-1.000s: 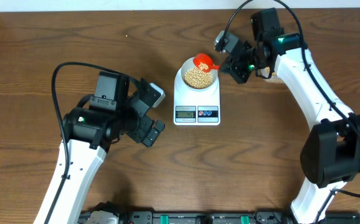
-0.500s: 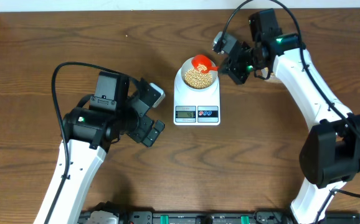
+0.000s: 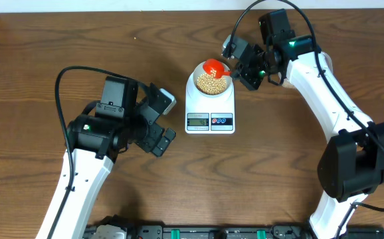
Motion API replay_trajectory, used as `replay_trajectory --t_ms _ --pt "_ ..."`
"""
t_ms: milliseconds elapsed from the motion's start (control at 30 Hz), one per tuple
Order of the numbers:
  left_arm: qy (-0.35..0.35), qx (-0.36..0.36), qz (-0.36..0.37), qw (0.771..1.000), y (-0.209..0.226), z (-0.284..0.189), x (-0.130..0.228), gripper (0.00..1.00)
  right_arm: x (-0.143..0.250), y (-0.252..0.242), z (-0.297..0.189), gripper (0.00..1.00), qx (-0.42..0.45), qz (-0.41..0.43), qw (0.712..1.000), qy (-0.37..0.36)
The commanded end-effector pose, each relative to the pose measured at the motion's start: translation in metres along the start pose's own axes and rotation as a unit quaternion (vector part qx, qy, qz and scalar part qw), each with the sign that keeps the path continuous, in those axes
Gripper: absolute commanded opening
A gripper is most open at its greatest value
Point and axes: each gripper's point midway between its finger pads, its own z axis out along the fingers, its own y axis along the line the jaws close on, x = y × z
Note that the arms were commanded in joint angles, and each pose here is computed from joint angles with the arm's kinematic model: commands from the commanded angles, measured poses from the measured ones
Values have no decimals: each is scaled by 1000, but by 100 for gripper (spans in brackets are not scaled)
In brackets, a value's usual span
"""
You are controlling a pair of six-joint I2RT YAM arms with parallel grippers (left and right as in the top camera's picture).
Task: Scoop item into bowl and weigh 50g on scale
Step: 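Hold the scoop over the bowl and shake out remaining soybeans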
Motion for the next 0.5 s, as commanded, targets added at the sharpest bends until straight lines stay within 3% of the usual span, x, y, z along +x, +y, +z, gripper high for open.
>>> replay_trajectory --t_ms 0,467 --pt "3 -1 8 1000 1 1 0 98 -16 -1 -17 1 16 -20 999 -19" --pt "3 -1 8 1000 1 1 0 98 -22 7 -28 1 -50 32 996 -73"
